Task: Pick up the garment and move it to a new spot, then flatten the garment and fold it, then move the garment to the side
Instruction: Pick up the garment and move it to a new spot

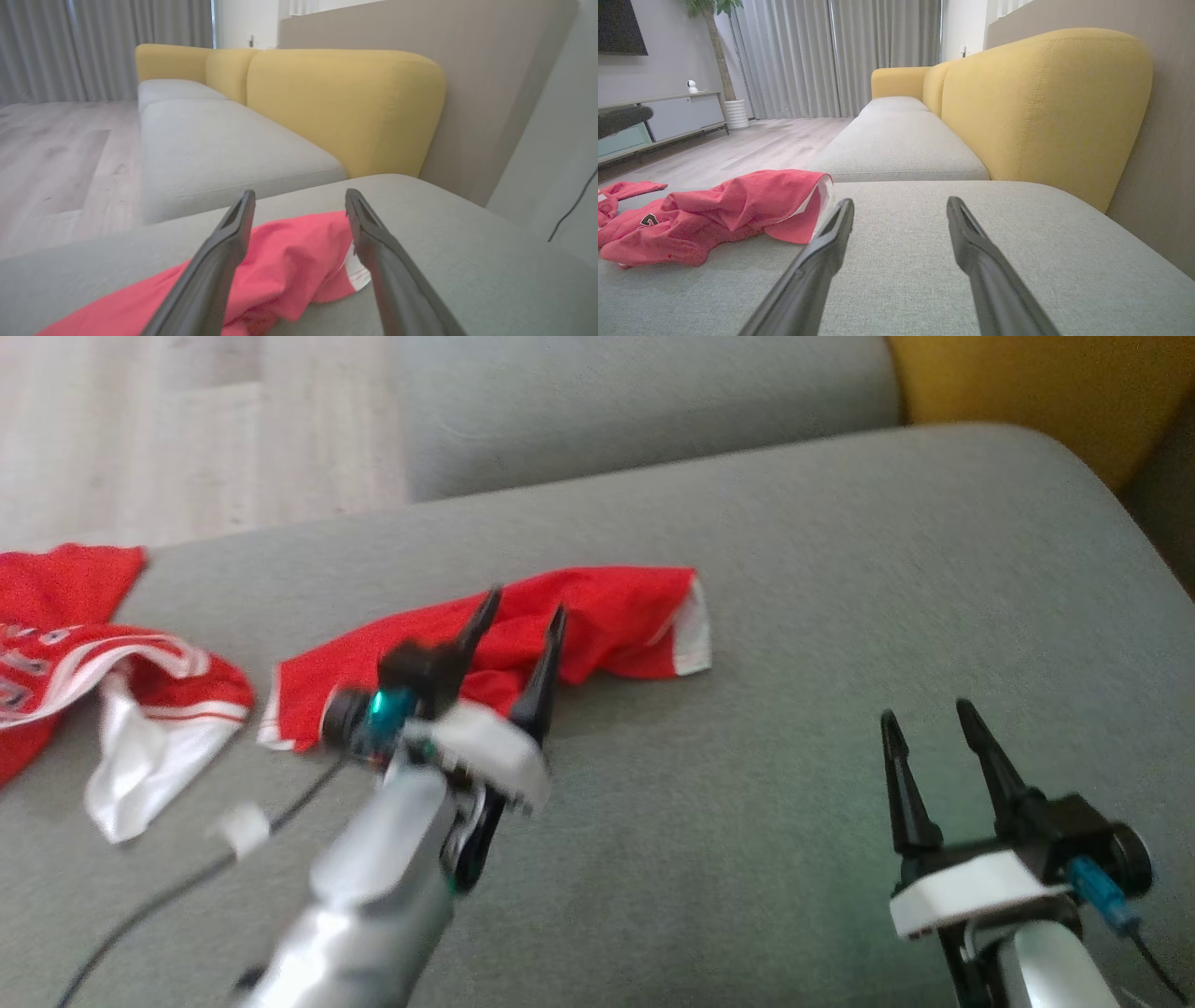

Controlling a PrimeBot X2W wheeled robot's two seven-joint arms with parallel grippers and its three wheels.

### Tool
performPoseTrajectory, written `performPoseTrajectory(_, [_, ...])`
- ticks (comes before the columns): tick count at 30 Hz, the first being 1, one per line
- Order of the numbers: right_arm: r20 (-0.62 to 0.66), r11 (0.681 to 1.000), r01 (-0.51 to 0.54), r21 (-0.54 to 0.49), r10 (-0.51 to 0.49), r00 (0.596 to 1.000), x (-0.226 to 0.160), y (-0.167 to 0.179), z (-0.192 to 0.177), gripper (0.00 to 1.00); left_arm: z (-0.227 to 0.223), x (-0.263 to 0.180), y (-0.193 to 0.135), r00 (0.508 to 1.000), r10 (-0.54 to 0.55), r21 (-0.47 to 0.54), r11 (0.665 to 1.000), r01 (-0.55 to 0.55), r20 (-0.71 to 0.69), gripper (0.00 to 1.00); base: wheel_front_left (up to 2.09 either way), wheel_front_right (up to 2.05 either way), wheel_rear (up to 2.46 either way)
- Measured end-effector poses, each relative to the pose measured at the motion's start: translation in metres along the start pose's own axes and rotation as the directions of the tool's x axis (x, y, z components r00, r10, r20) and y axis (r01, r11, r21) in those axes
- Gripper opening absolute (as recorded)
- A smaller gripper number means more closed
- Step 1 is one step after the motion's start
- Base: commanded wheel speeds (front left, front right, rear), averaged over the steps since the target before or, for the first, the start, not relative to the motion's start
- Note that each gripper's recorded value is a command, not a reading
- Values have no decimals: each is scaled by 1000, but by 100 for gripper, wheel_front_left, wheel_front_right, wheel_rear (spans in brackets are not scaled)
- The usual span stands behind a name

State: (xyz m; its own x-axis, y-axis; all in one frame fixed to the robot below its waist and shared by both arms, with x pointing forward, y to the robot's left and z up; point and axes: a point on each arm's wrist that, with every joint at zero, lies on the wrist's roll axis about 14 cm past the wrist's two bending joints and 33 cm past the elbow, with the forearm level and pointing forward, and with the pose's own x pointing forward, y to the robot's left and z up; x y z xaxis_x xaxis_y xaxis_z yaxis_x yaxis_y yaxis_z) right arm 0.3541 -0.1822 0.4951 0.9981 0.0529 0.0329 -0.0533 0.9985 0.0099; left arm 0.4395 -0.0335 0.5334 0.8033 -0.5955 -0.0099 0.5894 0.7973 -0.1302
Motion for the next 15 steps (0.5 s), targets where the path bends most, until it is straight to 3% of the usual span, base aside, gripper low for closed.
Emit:
performPoseTrajectory(6, [0,999,-43,17,43,999,-5,15,-2,100,-23,-59,42,982,188,-38,981,-188,-13,100,0,0,0])
performPoseTrajectory(15, [-13,995,-90,52,91,996,-15,33,-7,100,-53,-142,72,919,394,-103,913,-395,-32,100,0,0,0])
